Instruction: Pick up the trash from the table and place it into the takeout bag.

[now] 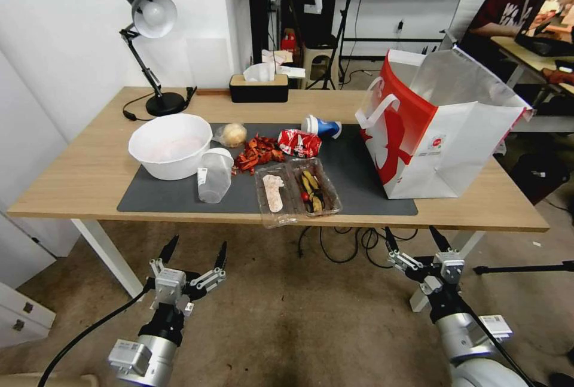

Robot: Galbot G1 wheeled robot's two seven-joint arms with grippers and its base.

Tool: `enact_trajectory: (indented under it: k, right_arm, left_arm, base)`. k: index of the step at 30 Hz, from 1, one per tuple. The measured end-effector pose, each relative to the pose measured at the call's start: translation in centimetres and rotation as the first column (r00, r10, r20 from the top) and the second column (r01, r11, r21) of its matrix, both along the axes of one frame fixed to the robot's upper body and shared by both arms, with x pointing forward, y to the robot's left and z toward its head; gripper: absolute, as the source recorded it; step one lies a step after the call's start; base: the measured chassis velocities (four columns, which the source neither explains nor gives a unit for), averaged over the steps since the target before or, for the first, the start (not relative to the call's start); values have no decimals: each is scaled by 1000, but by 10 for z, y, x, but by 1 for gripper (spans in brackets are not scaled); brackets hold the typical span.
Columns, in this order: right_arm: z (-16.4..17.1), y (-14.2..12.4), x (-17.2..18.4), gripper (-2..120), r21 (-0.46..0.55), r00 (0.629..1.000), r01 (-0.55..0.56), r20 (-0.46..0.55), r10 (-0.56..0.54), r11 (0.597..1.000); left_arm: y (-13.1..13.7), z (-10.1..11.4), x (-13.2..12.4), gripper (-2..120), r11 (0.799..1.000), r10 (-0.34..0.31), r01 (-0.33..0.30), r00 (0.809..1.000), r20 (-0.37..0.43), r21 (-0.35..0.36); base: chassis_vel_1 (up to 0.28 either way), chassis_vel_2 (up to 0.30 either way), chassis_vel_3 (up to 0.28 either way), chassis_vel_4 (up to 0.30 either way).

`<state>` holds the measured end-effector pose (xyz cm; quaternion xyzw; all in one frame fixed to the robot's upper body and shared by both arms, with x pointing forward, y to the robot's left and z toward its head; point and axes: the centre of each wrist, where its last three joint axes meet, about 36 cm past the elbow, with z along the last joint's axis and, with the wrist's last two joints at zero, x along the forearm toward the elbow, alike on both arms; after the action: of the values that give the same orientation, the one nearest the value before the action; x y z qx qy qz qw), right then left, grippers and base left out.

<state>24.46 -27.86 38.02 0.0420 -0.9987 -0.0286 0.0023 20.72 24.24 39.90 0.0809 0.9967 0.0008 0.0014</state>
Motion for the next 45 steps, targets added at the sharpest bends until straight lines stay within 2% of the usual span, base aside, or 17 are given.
enact_trajectory:
  k: [25, 35, 39, 42, 43, 45]
  right_arm:
    - [-1, 12, -1, 100, 28, 998, -29, -48, 30, 999]
    - [18, 19, 8, 100, 48, 997, -66, -23, 67, 997]
    - [27, 25, 15, 100, 71, 991, -135, 21, 134, 988]
    - [37, 30, 28, 100, 78, 964, -251, 107, 243, 965]
    - [37, 30, 28, 100, 78, 964, -251, 107, 243, 965]
    - [48, 32, 41, 100, 68, 938, -321, 159, 307, 945]
  left_arm:
    - [-2, 6, -2, 100, 1000, 13, -13, 1000, 17, -8]
    - [-2, 7, -1, 100, 1000, 12, -12, 1000, 22, -7]
    - [-2, 8, -1, 100, 1000, 12, -12, 1000, 28, -7]
    - [-3, 11, 0, 100, 1000, 15, -15, 999, 40, -9]
    - [-3, 11, 0, 100, 1000, 15, -15, 999, 40, -9]
    - [-2, 13, -1, 100, 1000, 16, -15, 999, 43, -9]
  base:
    - [0, 0, 0, 0]
    - [0, 0, 0, 0]
    - [0, 0, 0, 0]
    - [0, 0, 0, 0]
    - [0, 0, 0, 0]
    - [0, 0, 0, 0]
